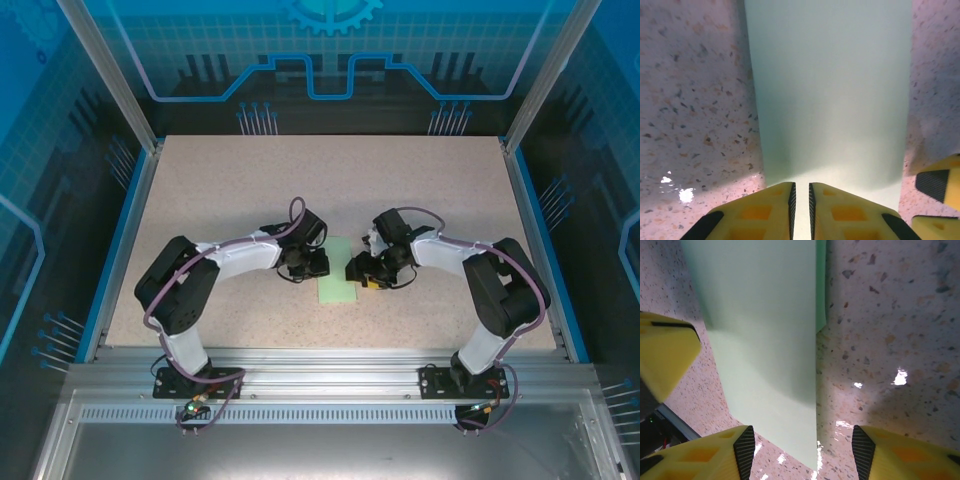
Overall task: Fold a paper plane with a square sheet of paper (pick it up from the middle)
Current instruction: Turn over the paper at the center of the table, then third fold the triangle at the center of the table.
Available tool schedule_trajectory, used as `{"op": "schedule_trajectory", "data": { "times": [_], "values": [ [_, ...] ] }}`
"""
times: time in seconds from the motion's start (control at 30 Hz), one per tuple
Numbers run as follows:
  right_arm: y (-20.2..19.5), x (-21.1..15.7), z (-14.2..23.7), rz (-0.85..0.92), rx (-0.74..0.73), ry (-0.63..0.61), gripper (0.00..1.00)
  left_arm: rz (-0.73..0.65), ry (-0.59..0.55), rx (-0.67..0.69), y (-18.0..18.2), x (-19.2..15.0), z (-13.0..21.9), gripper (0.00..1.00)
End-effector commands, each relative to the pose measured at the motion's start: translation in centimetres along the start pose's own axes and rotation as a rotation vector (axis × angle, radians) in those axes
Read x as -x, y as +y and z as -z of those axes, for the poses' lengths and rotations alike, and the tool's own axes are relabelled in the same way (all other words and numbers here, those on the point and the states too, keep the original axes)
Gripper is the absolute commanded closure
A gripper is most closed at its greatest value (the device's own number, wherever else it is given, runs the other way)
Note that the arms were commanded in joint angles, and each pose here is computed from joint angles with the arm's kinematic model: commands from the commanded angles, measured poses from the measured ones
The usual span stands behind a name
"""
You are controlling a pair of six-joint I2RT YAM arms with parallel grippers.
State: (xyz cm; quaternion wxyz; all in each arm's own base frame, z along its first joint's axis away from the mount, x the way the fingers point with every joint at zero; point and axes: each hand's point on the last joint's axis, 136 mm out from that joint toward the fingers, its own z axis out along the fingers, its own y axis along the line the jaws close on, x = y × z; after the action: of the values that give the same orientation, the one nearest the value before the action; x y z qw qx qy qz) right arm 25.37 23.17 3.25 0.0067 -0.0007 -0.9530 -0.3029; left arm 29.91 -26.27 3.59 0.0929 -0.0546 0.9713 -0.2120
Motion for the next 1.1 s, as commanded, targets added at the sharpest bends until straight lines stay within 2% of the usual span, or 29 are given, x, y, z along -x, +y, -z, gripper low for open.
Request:
{"op": "schedule_trajectory", "data": {
  "times": [0.0, 0.33, 0.8, 1.07],
  "values": [
    [1.0, -0.2, -0.2, 0.011, 0.002, 0.010, 0.42, -0.004, 0.002, -0.014, 0.6, -0.1, 0.4, 0.82],
    [0.8, -0.4, -0.7, -0.003, 0.004, 0.015, 0.42, 0.006, 0.056, 0.006, 1.6, -1.1, -1.5, 0.85],
    [1.4, -0.8, -1.7, -0.003, 0.030, 0.046, 0.40, 0.014, 0.071, 0.064, 3.5, -2.2, -1.8, 0.87],
    [3.0, -0.4, -1.7, 0.014, 0.110, 0.043, 0.50, 0.008, 0.073, 0.061, 3.4, -2.2, -1.7, 0.87]
  ]
}}
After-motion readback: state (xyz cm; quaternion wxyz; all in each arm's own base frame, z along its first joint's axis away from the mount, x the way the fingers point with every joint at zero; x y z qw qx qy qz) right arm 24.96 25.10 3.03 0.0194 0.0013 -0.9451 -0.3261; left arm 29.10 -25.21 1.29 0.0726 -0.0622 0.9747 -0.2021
